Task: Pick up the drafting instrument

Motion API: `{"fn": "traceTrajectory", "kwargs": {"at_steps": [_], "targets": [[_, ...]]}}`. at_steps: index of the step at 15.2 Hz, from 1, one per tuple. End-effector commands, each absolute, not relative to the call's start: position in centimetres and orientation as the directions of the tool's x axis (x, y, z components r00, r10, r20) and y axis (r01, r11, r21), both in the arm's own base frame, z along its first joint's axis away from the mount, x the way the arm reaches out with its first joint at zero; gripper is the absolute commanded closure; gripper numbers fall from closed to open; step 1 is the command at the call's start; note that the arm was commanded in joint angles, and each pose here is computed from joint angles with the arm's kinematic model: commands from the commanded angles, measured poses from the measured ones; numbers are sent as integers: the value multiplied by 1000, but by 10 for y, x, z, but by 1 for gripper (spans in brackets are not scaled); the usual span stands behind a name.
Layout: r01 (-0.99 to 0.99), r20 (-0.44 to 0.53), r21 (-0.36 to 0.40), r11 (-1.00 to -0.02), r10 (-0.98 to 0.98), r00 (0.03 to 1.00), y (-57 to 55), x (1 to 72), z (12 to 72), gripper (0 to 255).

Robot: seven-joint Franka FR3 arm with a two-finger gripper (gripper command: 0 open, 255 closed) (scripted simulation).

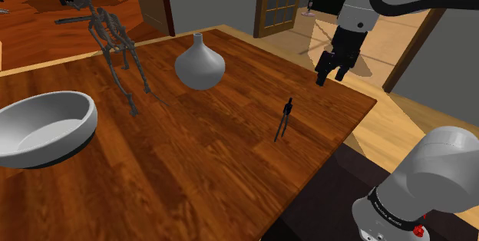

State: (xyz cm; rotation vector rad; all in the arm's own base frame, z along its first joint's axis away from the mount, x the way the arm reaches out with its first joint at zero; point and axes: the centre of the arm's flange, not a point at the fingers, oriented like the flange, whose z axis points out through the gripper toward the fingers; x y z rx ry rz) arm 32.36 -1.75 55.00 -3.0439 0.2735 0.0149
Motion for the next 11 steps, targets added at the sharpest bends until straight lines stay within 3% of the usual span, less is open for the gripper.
{"fn": "traceTrajectory", "kwargs": {"at_steps": [1,11], "targets": [[-178,-17,-84,-980,-178,984,-18,324,550,0],[-199,-3,-52,-979,-199,980,115,315,584,0]]}}
